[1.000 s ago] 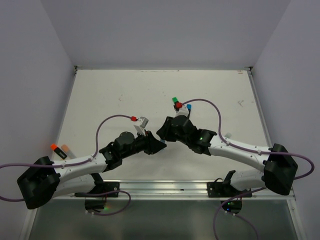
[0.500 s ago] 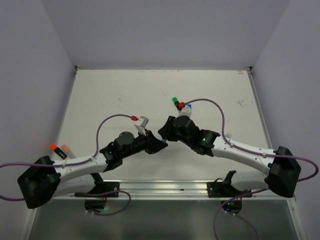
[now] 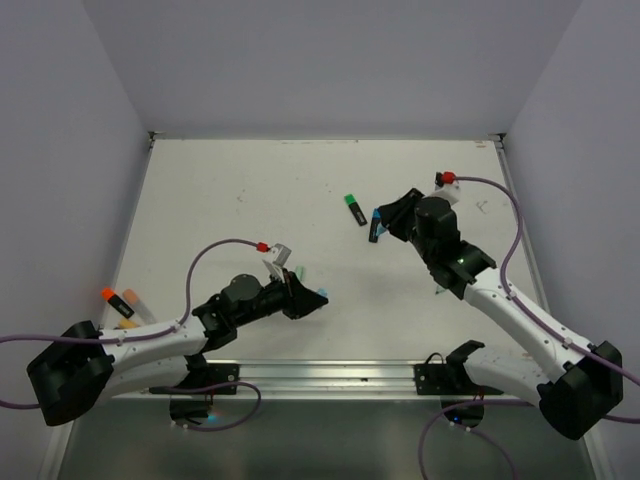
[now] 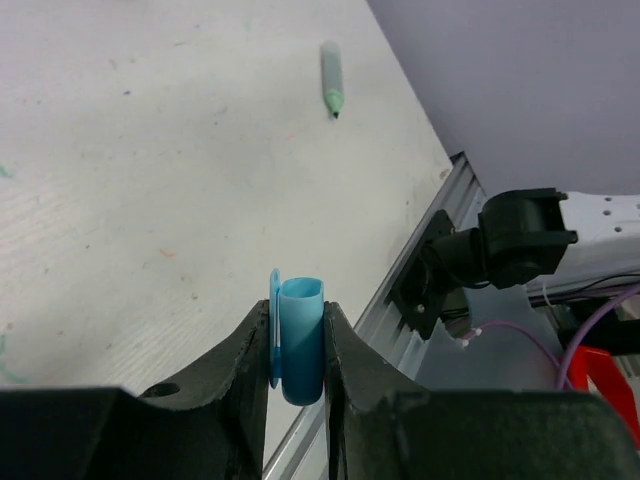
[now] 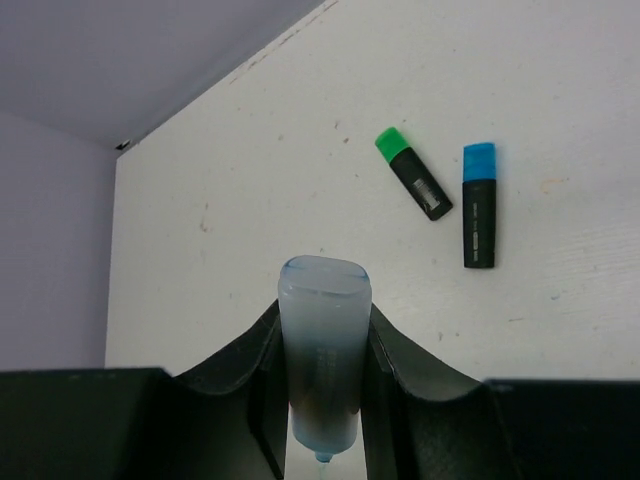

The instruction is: Open the pen caps

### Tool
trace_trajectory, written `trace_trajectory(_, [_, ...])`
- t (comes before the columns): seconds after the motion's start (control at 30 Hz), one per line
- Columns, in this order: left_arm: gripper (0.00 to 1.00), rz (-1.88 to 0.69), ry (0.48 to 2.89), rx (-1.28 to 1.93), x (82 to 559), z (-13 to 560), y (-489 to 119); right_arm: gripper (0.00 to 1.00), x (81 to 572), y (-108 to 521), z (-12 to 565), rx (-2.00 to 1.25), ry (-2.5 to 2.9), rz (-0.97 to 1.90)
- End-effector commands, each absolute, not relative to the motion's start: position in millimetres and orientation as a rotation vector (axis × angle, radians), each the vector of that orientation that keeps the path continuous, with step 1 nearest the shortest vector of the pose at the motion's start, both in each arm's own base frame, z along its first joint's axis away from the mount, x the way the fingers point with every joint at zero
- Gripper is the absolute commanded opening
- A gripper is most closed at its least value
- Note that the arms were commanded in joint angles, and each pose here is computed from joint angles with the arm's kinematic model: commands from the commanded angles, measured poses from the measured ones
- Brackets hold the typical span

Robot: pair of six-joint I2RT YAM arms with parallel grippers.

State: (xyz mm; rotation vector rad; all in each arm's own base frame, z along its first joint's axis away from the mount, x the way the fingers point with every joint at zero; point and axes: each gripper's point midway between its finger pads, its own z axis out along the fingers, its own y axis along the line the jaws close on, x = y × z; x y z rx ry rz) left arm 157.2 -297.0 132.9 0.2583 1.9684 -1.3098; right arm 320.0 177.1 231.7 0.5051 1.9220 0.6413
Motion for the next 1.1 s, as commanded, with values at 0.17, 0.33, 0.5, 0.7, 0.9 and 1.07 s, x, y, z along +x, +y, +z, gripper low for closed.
trace_trajectory(0.17, [0.0, -0.787, 2.125, 0.104, 197.2, 112.0, -242.0, 0.0, 311.5, 122.3, 194.9, 0.506, 2.05, 0.325])
trace_trajectory(0.33, [0.0, -0.452, 2.143, -0.045, 222.5, 103.7, -196.0, 0.0, 306.5, 78.4, 131.8, 0.606, 2.229, 0.202])
trace_trajectory(0.5, [0.0, -0.29, 2.216, -0.065, 237.2, 68.3, -178.3, 0.0, 296.9, 52.7, 86.0, 0.695, 2.337, 0.11])
trace_trajectory(0.7, [0.0, -0.229, 2.252, -0.092, 249.4, 43.3, -171.0, 0.0, 290.7, 32.2, 62.6, 0.737, 2.387, 0.033])
trace_trajectory(0.9, [0.0, -0.224, 2.226, -0.105, 263.6, 40.8, -170.8, 0.0, 287.5, 15.4, 47.0, 0.785, 2.426, 0.013])
trace_trajectory(1.07, [0.0, -0.191, 2.239, -0.088, 271.5, 33.2, -172.0, 0.04, 287.8, 12.2, 33.2, 0.791, 2.463, 0.026])
